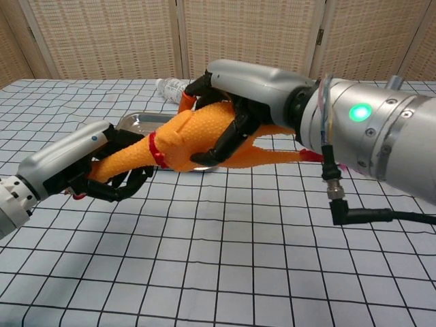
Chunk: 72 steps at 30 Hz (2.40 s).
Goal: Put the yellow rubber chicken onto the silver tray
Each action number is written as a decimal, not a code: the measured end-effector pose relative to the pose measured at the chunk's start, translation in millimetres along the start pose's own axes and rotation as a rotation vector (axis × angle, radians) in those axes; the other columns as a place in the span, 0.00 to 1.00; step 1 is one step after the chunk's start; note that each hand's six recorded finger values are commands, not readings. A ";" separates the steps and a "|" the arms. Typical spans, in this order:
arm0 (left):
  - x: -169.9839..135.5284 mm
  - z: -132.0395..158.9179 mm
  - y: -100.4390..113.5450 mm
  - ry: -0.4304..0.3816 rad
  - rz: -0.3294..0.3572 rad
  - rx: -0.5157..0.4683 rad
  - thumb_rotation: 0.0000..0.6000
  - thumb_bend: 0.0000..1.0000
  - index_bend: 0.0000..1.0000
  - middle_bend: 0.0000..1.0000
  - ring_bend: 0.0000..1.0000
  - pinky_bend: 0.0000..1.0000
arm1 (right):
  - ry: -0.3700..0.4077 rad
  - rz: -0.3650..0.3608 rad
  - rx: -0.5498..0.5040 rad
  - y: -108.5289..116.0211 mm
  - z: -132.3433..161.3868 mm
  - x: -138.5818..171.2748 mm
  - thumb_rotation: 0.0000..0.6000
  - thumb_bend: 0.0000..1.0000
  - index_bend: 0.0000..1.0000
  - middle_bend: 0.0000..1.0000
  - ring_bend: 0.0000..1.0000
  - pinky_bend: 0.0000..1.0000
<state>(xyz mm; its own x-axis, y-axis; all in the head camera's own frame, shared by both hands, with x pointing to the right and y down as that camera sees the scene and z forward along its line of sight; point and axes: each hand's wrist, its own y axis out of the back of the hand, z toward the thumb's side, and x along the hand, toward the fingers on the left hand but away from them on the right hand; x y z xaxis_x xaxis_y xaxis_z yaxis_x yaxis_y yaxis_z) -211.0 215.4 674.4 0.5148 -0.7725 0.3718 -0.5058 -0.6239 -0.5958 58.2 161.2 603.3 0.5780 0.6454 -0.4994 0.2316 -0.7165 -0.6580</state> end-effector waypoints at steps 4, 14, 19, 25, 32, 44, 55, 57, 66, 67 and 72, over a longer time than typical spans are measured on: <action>0.0 0.5 0.6 -0.002 0.004 -0.001 1.00 0.76 0.89 0.66 0.69 0.77 | 0.011 -0.005 0.004 -1.5 0.4 3.6 1.00 0.45 0.94 0.78 0.80 1.00; -0.5 1.3 1.8 0.000 0.011 0.005 1.00 0.76 0.89 0.66 0.69 0.77 | 0.003 0.167 0.056 -5.9 -10.5 20.5 1.00 0.21 0.00 0.00 0.00 0.16; -0.7 1.5 1.9 0.000 0.013 0.005 1.00 0.76 0.89 0.66 0.69 0.77 | 0.015 0.172 0.067 -0.5 -11.4 23.0 1.00 0.17 0.00 0.00 0.00 0.02; -0.4 -2.6 5.5 0.013 0.021 0.005 1.00 0.76 0.89 0.66 0.69 0.77 | 0.023 0.163 0.058 6.5 -13.6 27.0 1.00 0.17 0.00 0.00 0.00 0.00; 0.2 -4.4 5.8 0.016 0.017 0.004 1.00 0.76 0.89 0.66 0.69 0.77 | 0.017 0.196 0.057 3.1 -15.2 29.1 1.00 0.17 0.00 0.00 0.00 0.01; 0.4 -6.4 6.3 0.022 0.014 0.009 1.00 0.76 0.89 0.66 0.69 0.77 | 0.024 0.159 0.015 1.9 -11.5 24.3 1.00 0.18 0.64 0.50 0.54 0.78; 2.7 -6.1 5.7 0.020 0.010 0.006 1.00 0.76 0.89 0.66 0.69 0.77 | 0.058 0.052 -0.065 9.1 -5.7 15.7 1.00 0.42 1.00 0.79 0.90 1.00; 2.9 -6.3 5.9 0.020 0.011 0.005 1.00 0.76 0.89 0.66 0.69 0.77 | 0.064 0.045 -0.078 9.7 -5.7 15.0 1.00 0.44 1.00 0.80 0.92 1.00; 4.0 -7.8 7.3 0.025 0.014 0.006 1.00 0.76 0.89 0.66 0.69 0.77 | 0.071 0.043 -0.059 7.5 -9.7 15.4 1.00 0.46 1.00 0.81 0.92 1.00; 4.2 -7.8 7.3 0.025 0.013 0.008 1.00 0.76 0.89 0.66 0.69 0.77 | 0.071 0.046 -0.056 7.2 -9.7 16.1 1.00 0.45 0.94 0.78 0.85 1.00; 7.5 -9.5 10.2 0.024 0.010 0.041 1.00 0.76 0.89 0.66 0.69 0.77 | 0.067 0.133 -0.026 -1.7 -13.7 22.9 1.00 0.27 0.03 0.06 0.08 0.40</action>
<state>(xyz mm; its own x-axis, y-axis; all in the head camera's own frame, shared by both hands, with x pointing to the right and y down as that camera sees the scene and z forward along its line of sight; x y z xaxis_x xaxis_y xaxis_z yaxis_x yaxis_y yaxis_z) -218.8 202.1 677.9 0.4929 -0.7816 0.3824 -0.4818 -0.6111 -0.6281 81.8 173.6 600.7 0.6557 0.5258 -0.5419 0.1689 -0.8017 -0.5734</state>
